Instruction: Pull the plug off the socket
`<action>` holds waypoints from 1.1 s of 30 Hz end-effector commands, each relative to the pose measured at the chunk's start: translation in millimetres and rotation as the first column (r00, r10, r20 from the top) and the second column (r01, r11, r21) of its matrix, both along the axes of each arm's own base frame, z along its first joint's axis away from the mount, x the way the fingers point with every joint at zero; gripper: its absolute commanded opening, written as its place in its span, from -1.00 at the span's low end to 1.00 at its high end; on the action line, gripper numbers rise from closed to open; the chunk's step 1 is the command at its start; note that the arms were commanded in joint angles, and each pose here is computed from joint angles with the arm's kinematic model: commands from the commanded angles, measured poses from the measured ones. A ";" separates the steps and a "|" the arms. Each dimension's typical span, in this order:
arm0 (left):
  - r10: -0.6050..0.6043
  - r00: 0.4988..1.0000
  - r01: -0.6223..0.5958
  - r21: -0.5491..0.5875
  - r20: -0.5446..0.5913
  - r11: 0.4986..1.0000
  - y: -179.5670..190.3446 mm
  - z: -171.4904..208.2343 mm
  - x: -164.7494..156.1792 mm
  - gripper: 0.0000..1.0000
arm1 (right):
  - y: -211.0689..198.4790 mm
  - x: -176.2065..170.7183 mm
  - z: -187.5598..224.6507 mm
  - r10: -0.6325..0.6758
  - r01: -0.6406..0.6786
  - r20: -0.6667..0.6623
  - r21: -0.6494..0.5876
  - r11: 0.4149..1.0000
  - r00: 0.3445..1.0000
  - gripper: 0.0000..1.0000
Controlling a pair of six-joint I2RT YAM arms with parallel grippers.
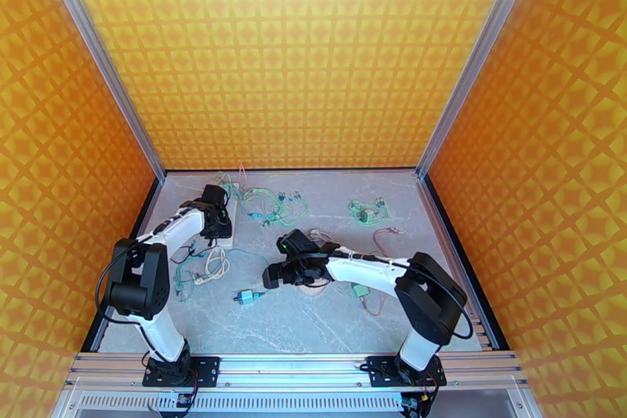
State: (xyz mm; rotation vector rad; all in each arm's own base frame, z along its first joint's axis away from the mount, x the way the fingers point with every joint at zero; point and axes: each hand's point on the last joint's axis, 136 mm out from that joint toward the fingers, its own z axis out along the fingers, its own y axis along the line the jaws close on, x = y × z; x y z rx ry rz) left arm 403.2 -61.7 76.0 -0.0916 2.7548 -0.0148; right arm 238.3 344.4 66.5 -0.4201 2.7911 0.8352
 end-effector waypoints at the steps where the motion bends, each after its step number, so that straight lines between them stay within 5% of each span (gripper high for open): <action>1: -0.010 1.000 0.010 -0.060 -0.005 0.998 -13.3 7.3 -12.5 -0.20 | -14.8 -9.4 -17.9 -0.014 0.012 -0.031 -0.059 0.998 0.999 0.97; 6: -0.031 0.999 0.030 -0.074 -0.007 0.997 -31.0 8.7 -23.2 -0.20 | -55.8 0.3 -25.2 -0.049 0.054 0.028 -0.206 0.977 0.998 0.97; 15: -0.048 0.999 0.047 -0.108 -0.008 0.993 -64.4 11.2 -33.9 -0.19 | -114.1 22.0 -22.3 -0.099 0.120 0.087 -0.278 0.953 0.991 0.97; 26: 0.064 0.998 -0.064 0.000 0.008 0.998 3.1 15.3 -15.6 -0.06 | -92.2 42.4 20.6 -0.102 0.129 0.158 -0.176 0.976 0.982 0.97; 33: 0.039 0.999 -0.039 0.043 -0.002 0.998 9.4 2.7 2.6 0.01 | -91.6 46.9 27.6 -0.107 0.138 0.175 -0.176 0.975 0.979 0.97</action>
